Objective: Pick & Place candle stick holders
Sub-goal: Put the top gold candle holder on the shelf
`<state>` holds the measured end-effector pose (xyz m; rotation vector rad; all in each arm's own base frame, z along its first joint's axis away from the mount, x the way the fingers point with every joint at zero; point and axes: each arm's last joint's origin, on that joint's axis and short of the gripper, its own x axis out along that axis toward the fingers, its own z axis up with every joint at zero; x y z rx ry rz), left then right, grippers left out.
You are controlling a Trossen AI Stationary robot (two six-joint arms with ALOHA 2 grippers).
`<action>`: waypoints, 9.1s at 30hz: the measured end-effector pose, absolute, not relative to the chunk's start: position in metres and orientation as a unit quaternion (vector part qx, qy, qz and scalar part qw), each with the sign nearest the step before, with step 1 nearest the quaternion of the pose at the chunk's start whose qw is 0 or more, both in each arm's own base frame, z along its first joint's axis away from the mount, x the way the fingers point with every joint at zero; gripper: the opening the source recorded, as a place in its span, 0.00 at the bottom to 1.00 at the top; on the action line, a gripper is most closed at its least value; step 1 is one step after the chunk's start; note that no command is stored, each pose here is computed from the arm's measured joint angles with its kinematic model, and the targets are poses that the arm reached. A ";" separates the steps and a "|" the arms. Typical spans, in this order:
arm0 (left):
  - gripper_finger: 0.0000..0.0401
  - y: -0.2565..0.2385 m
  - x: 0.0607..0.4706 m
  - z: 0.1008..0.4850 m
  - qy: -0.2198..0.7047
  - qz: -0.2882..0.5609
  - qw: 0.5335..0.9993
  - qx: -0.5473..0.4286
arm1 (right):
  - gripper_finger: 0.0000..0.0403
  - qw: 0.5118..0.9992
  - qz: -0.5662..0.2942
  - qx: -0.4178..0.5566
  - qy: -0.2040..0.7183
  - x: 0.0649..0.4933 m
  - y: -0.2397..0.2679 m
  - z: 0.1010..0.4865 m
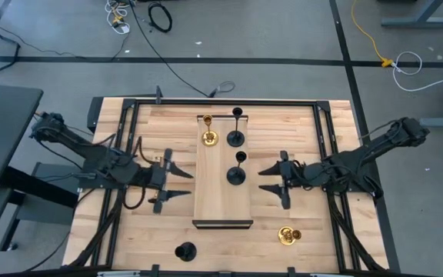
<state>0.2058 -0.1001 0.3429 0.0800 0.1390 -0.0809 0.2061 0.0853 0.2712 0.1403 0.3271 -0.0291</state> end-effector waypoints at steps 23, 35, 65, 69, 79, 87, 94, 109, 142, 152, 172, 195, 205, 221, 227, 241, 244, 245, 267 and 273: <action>0.52 -0.066 0.120 0.287 0.354 0.283 0.823 -0.341 | 0.54 0.978 0.059 0.098 0.172 0.184 0.115 0.274; 0.52 -0.065 0.120 0.243 0.402 0.374 0.709 -0.443 | 0.54 0.978 0.082 0.103 0.161 0.180 0.123 0.277; 0.52 -0.039 0.126 0.144 0.359 0.437 0.659 -0.496 | 0.54 0.980 0.106 0.104 0.136 0.177 0.130 0.283; 0.52 -0.036 0.125 0.135 0.349 0.435 0.657 -0.508 | 0.54 0.980 0.106 0.104 0.136 0.177 0.130 0.283; 0.42 -0.031 0.124 0.125 0.354 0.429 0.658 -0.507 | 0.54 0.980 0.106 0.102 0.136 0.177 0.130 0.283; 0.12 -0.028 0.122 0.123 0.383 0.424 0.665 -0.481 | 0.54 0.980 0.106 0.102 0.136 0.177 0.130 0.282; 0.04 -0.027 0.121 0.123 0.388 0.428 0.666 -0.473 | 0.54 0.980 0.106 0.102 0.136 0.177 0.130 0.282; 0.03 -0.032 0.154 0.181 0.328 0.362 0.789 -0.373 | 0.54 0.980 0.102 0.104 0.134 0.177 0.130 0.283; 0.03 -0.090 0.192 0.313 0.010 0.098 0.993 -0.063 | 0.54 0.982 0.091 0.107 0.124 0.178 0.130 0.284; 0.03 -0.095 0.219 0.313 -0.044 0.043 0.998 0.001 | 0.54 0.982 0.095 0.111 0.120 0.179 0.131 0.285; 0.03 -0.067 0.249 0.304 -0.062 0.024 0.997 0.034 | 0.54 0.982 0.096 0.111 0.123 0.179 0.131 0.284; 0.03 -0.041 0.209 0.248 -0.242 -0.026 0.970 -0.001 | 0.54 0.980 0.091 0.110 0.136 0.184 0.135 0.277; 0.03 -0.043 0.247 0.244 -0.231 -0.026 0.972 0.007 | 0.54 0.980 0.092 0.113 0.133 0.184 0.135 0.278; 0.03 -0.034 0.263 0.220 -0.219 -0.023 0.975 -0.009 | 0.54 0.981 0.093 0.103 0.132 0.184 0.135 0.278; 0.03 -0.030 0.266 0.214 -0.211 -0.015 0.977 -0.007 | 0.54 0.981 0.093 0.103 0.132 0.184 0.135 0.278; 0.04 -0.027 0.267 0.213 -0.213 -0.018 0.977 -0.010 | 0.54 0.982 0.094 0.101 0.132 0.184 0.135 0.278; 0.03 -0.027 0.267 0.213 -0.213 -0.018 0.977 -0.010 | 0.54 0.982 0.094 0.099 0.132 0.184 0.135 0.278; 0.03 -0.027 0.267 0.213 -0.213 -0.018 0.977 -0.010 | 0.54 0.982 0.094 0.099 0.132 0.184 0.135 0.278; 0.04 -0.029 0.280 0.213 -0.170 -0.024 0.985 -0.008 | 0.54 0.983 0.082 0.098 0.129 0.184 0.134 0.278; 0.06 -0.029 0.280 0.213 -0.170 -0.023 0.985 -0.008 | 0.54 0.983 0.082 0.098 0.129 0.184 0.134 0.278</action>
